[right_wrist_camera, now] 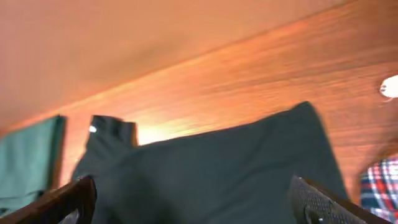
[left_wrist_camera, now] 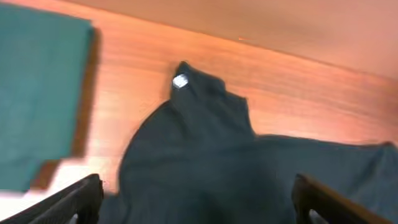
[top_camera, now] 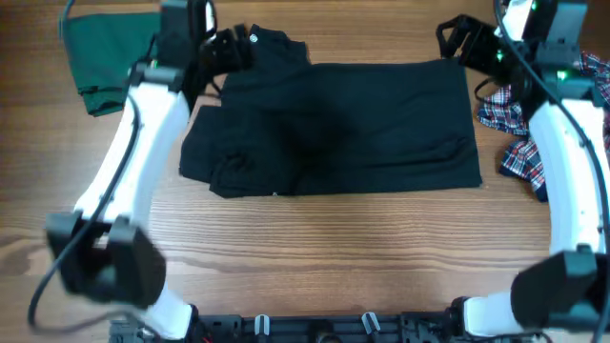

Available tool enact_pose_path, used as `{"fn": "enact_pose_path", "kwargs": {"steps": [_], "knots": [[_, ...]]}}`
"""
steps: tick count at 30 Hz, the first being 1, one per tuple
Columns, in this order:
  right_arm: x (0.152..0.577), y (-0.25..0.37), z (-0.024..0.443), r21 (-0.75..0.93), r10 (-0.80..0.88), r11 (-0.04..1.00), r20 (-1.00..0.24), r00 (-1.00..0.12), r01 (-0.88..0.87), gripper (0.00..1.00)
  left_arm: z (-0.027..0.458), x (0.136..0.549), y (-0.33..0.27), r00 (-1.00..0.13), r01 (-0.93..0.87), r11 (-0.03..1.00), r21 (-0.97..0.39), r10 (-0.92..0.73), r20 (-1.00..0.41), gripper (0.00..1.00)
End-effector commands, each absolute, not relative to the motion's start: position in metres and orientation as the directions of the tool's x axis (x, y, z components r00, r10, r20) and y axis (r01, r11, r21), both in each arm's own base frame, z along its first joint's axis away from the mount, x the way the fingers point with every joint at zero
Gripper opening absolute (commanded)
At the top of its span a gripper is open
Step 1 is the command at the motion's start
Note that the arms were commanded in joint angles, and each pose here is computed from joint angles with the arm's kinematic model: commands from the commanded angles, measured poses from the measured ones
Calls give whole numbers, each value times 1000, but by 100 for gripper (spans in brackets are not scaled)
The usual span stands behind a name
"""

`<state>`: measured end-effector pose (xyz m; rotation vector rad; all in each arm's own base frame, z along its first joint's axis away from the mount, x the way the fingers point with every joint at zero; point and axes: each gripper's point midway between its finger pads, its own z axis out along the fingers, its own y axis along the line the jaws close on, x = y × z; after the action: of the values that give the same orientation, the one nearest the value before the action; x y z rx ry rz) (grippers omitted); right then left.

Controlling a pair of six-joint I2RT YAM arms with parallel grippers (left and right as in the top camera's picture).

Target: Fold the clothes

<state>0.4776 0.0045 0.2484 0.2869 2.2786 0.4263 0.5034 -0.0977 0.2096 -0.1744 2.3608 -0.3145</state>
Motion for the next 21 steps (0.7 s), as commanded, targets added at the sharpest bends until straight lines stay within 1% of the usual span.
{"fn": "enact_pose_path", "kwargs": {"steps": [1,3,6,8,11,15,21], "knots": [[503,-12,214,322,302,940,-628,-717,114,100,207,537,-115,-717,57,958,-281,-156,-679,97],[518,-16,195,309,284,945,-602,-747,111,100,198,546,-118,-712,64,956,-286,-157,-685,97],[535,-16,183,302,258,949,-589,-766,87,100,182,553,-132,-730,117,933,-339,-151,-667,99],[545,-20,173,278,238,957,-598,-765,81,100,169,564,-139,-722,147,922,-358,-148,-676,100],[552,-29,155,221,212,971,-599,-772,95,100,147,582,-142,-705,155,921,-358,-151,-693,100],[560,-35,130,188,192,977,-591,-784,98,100,120,602,-145,-680,165,920,-356,-156,-717,98],[568,-41,89,168,197,978,-559,-805,123,100,95,613,-145,-673,163,921,-353,-158,-723,98]]}}
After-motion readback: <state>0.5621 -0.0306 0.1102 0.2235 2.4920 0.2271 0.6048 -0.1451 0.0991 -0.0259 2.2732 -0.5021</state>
